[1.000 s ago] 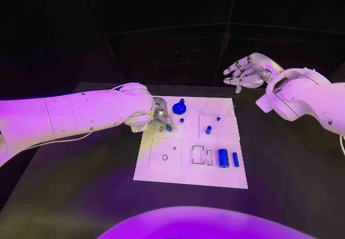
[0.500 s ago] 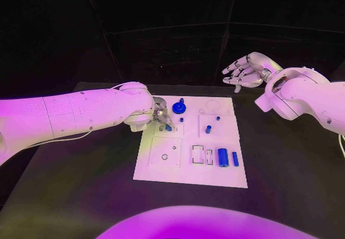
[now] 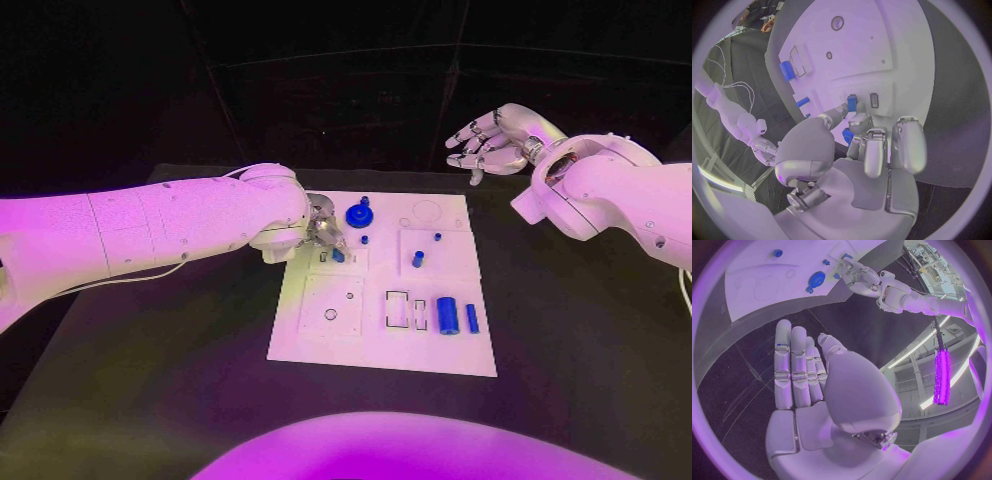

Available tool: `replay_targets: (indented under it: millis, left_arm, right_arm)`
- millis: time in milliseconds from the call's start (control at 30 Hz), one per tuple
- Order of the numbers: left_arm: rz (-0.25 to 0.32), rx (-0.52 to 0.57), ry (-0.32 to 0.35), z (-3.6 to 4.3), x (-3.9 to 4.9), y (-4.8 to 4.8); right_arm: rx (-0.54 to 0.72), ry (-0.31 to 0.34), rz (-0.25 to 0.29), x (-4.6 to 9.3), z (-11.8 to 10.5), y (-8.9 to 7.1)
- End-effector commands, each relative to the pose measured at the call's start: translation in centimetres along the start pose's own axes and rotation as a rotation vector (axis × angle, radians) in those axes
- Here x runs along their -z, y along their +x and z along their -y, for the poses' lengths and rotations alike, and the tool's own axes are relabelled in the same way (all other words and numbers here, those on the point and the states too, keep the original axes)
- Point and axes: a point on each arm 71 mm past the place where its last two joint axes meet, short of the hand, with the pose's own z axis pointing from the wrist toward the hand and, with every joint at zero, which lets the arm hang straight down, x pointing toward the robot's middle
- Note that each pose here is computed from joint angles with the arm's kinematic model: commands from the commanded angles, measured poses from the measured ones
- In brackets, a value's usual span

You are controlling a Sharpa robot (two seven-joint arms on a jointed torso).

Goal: Assemble the parts on the task board

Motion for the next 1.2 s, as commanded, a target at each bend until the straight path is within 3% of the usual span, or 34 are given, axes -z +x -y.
replay_targets:
  millis: [33,1200]
  left_arm:
    - [-0.002,-0.005,-0.004,0.06,-0.06,0.03]
    - [-0.009,-0.011,-0.015,-0.02,-0.4,-0.18]
  right_arm:
    - [-0.002,-0.015,-0.005,-0.05,-0.27,0.0]
    - [-0.006,-0.017,-0.022,-0.01,-0.3,0.12]
